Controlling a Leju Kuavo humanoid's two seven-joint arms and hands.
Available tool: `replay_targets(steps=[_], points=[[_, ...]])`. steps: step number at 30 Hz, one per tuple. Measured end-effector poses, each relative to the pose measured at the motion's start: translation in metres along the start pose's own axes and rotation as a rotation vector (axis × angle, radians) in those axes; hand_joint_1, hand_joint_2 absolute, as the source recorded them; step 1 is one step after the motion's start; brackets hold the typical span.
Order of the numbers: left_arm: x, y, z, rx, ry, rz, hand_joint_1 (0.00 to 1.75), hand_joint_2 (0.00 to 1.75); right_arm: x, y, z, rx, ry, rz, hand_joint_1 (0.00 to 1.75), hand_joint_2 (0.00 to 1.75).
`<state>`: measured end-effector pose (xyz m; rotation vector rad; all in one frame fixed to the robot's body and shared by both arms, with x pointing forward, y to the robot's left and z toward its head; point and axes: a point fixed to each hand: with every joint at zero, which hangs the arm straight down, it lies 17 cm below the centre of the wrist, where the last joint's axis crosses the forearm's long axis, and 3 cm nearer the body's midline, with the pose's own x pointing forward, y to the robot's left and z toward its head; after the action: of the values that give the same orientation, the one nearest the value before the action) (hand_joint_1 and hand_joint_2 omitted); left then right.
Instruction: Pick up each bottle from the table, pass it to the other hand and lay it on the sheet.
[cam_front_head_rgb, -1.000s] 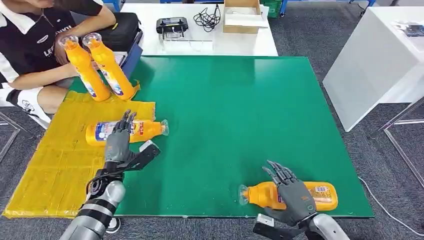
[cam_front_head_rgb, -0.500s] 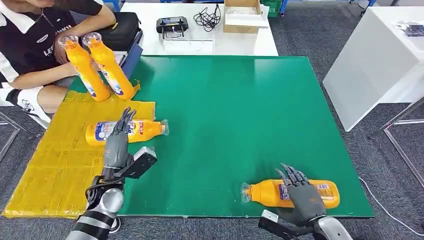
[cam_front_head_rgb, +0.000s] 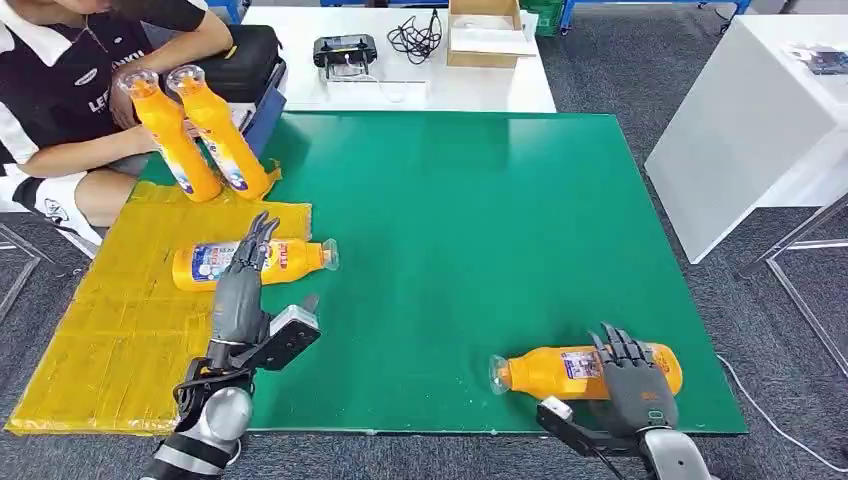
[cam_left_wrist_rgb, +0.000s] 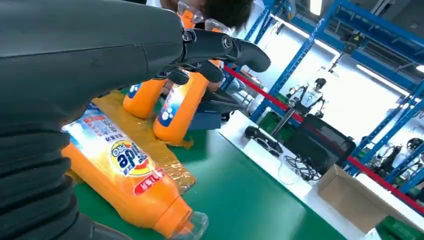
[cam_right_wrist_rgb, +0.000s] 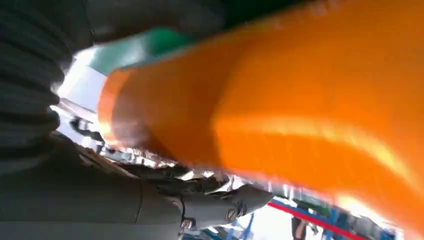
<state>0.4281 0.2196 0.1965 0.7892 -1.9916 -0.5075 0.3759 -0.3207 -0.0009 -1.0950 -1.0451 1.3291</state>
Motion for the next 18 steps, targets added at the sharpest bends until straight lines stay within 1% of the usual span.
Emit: replay_targets(steps=[5, 7, 10, 12, 14, 17, 18], points=[[0.006, -0.001, -0.001, 0.000, -0.012, 0.007, 0.00, 1.75, -0.008, -0.002, -0.006, -0.011, 0.025, 0.023, 1.75, 1.75], [0.008, -0.001, -0.001, 0.000, -0.014, 0.009, 0.00, 1.75, -0.008, -0.013, -0.009, -0.068, 0.028, 0.009, 1.75, 1.75], [0.011, -0.001, 0.002, -0.007, -0.015, 0.023, 0.00, 1.75, 0.009, -0.052, -0.009, -0.262, 0.003, -0.114, 1.75, 1.75], [0.014, -0.002, 0.004, -0.017, -0.019, 0.042, 0.00, 1.75, 0.022, -0.097, -0.001, -0.448, -0.017, -0.189, 1.75, 1.75], [0.020, -0.006, 0.003, -0.028, -0.025, 0.073, 0.00, 1.75, 0.028, -0.132, 0.006, -0.577, -0.020, -0.252, 1.75, 1.75], [0.028, -0.022, 0.007, -0.101, -0.020, 0.208, 0.00, 1.75, 0.038, -0.178, 0.026, -0.757, -0.070, -0.352, 1.75, 1.75], [0.030, -0.025, 0.008, -0.112, -0.017, 0.239, 0.00, 1.75, 0.038, -0.188, 0.031, -0.796, -0.074, -0.369, 1.75, 1.75]])
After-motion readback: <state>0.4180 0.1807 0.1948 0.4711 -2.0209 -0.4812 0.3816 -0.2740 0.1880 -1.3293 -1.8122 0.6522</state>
